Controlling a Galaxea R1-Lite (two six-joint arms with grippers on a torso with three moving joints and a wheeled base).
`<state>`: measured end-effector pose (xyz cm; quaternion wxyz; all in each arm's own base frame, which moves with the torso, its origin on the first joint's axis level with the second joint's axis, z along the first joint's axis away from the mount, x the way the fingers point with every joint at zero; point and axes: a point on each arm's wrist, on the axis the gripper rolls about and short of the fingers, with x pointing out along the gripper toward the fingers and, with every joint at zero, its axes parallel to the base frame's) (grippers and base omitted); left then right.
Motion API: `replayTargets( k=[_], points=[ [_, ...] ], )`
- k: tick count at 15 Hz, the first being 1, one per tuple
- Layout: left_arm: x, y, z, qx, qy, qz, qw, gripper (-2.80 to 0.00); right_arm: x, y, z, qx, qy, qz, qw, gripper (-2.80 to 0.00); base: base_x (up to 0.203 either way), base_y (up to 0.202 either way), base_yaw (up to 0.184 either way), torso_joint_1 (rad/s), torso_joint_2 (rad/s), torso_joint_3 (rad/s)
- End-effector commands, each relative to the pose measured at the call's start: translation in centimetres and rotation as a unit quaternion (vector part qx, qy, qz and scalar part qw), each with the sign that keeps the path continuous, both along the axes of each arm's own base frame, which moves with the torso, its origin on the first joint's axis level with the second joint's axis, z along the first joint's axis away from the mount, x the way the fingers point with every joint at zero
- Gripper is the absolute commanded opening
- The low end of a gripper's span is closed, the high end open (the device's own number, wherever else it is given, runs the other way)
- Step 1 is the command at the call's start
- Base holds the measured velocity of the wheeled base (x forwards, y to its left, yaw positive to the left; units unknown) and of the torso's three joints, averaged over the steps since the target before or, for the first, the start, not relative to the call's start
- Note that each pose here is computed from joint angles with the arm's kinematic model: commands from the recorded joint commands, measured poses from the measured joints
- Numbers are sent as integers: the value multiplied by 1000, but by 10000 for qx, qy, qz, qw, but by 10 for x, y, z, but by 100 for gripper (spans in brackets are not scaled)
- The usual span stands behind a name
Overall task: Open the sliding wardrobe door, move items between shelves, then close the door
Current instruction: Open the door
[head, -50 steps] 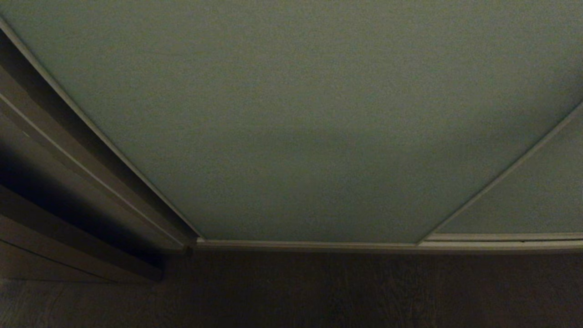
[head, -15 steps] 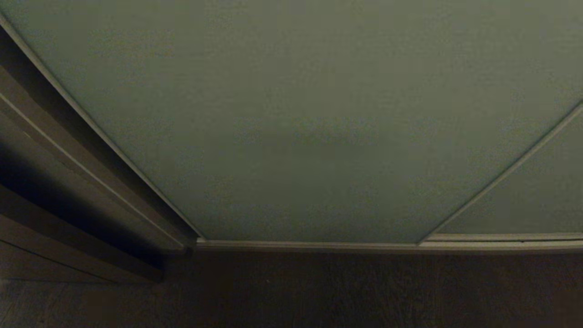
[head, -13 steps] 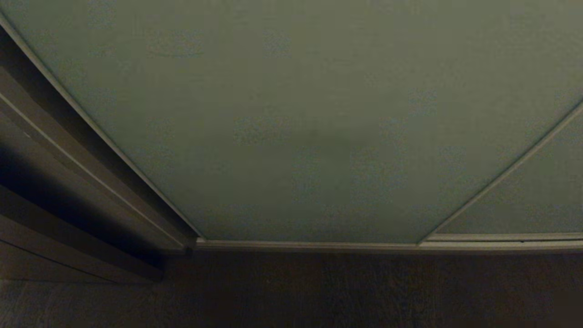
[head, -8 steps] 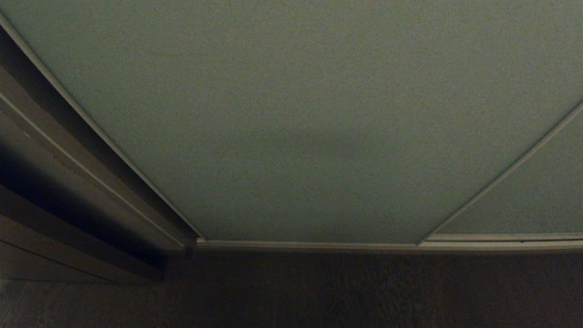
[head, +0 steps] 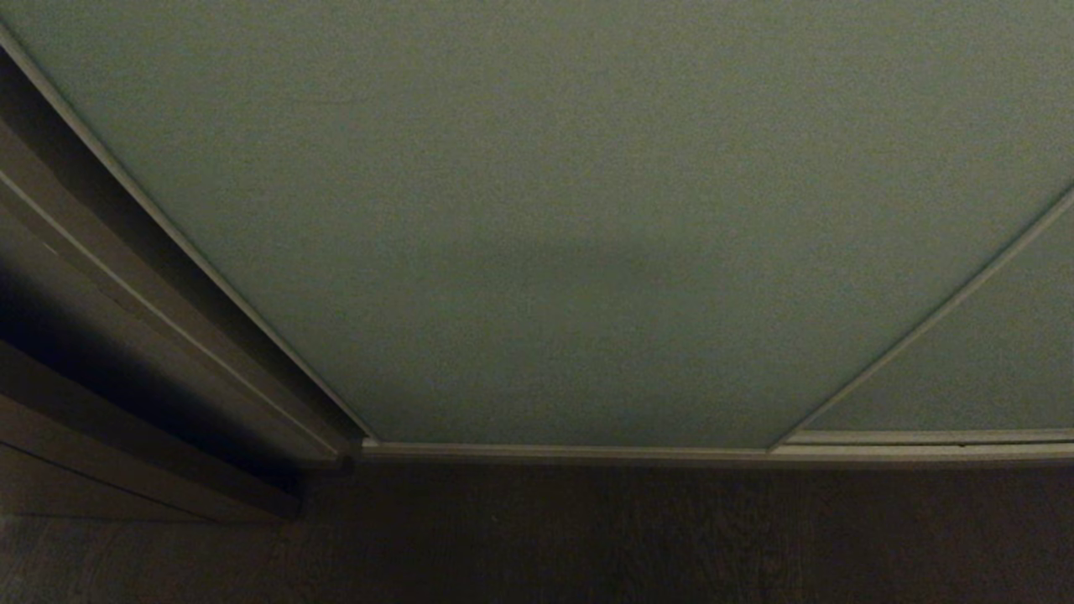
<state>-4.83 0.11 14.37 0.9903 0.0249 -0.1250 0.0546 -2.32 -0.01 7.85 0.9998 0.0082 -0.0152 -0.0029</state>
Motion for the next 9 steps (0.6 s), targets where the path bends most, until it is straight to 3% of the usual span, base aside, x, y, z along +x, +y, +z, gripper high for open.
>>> replayTargets(
  k=[1, 5, 9],
  points=[
    [-12, 1, 30, -17, -424, 192, 9989, -280, 0, 0, 0, 2, 19, -1, 10000, -280, 0, 0, 0, 0, 0, 0],
    [3, 2, 119, -98, -953, 545, 9939, -280, 0, 0, 0, 2, 19, -1, 10000, -280, 0, 0, 0, 0, 0, 0],
    [63, 6, 194, -348, -1229, 1092, 9858, -280, 0, 0, 0, 2, 19, -1, 10000, -280, 0, 0, 0, 0, 0, 0]
  ],
)
